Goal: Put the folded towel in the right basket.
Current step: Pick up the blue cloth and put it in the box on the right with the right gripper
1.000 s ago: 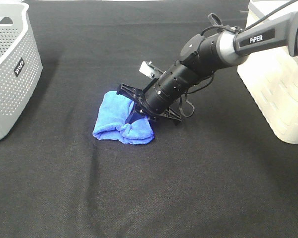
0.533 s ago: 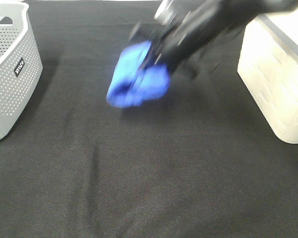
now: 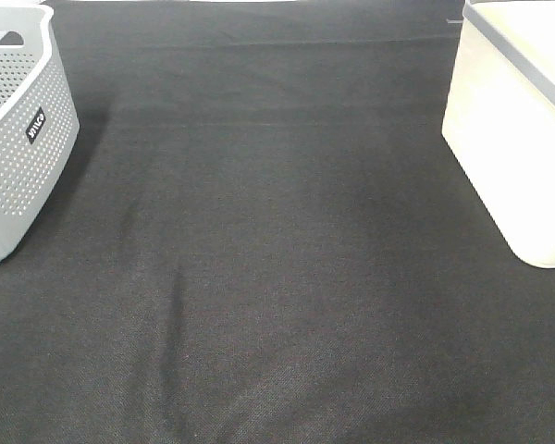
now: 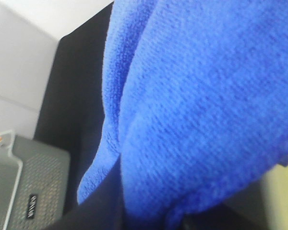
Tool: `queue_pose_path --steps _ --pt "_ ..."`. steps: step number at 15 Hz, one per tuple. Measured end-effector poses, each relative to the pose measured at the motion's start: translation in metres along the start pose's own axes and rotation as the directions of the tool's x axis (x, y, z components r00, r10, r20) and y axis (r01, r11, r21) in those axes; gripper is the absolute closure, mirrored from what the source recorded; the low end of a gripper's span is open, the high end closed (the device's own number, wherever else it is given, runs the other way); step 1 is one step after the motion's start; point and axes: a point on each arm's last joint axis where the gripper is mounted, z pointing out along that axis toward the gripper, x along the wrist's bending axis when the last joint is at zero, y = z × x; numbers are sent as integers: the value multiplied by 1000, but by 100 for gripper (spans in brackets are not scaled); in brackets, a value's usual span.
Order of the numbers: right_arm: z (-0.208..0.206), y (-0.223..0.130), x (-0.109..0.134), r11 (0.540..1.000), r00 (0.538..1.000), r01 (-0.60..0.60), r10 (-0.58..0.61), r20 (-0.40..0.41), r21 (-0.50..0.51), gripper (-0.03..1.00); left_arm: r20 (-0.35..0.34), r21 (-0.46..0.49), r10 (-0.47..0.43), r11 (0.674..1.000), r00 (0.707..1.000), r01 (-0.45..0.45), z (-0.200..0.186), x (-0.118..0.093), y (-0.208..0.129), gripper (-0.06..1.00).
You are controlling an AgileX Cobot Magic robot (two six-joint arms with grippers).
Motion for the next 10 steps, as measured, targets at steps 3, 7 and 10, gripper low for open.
queue_pose_path --steps 3,7,10 --pt "-10 10 -39 999 996 -35 34 82 4 77 0 0 0 1000 1000 0 0 0 0 -3" --pt "3 6 -109 994 963 -65 39 267 90 77 0 0 0 1000 1000 0 0 0 0 -3" --pt "20 -4 -134 984 937 -47 -16 349 172 22 0 0 0 1000 1000 0 0 0 0 -3"
